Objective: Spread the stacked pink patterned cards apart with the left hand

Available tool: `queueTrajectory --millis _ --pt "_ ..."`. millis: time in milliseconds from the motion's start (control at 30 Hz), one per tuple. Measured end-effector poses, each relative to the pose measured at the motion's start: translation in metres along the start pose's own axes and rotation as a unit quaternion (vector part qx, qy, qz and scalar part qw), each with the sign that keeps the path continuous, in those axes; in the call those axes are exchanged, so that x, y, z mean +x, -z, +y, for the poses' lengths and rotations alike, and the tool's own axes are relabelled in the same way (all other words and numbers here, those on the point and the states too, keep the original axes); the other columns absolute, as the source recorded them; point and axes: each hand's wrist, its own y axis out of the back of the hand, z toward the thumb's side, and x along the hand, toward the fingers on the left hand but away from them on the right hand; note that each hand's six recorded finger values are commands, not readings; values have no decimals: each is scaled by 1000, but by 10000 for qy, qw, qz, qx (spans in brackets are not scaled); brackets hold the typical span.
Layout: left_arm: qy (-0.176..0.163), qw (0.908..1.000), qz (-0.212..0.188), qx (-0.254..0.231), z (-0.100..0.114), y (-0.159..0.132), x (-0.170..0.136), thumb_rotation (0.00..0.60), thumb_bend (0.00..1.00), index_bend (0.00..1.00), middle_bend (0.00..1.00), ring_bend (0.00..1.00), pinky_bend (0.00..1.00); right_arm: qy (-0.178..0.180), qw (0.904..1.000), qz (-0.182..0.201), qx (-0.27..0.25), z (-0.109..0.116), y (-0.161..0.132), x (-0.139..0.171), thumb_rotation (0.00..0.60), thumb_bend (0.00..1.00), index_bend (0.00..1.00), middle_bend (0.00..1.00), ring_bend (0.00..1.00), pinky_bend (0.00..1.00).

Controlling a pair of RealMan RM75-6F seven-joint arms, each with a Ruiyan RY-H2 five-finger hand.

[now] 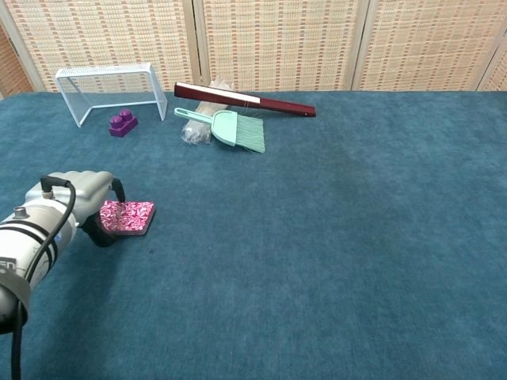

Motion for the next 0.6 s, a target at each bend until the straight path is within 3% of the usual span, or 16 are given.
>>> queueTrajectory --millis 600 --pt "-120 9997 -110 -182 3 -2 -2 600 356 340 1000 1000 1000 2 10000 3 -4 0 0 0 600 549 791 735 666 931"
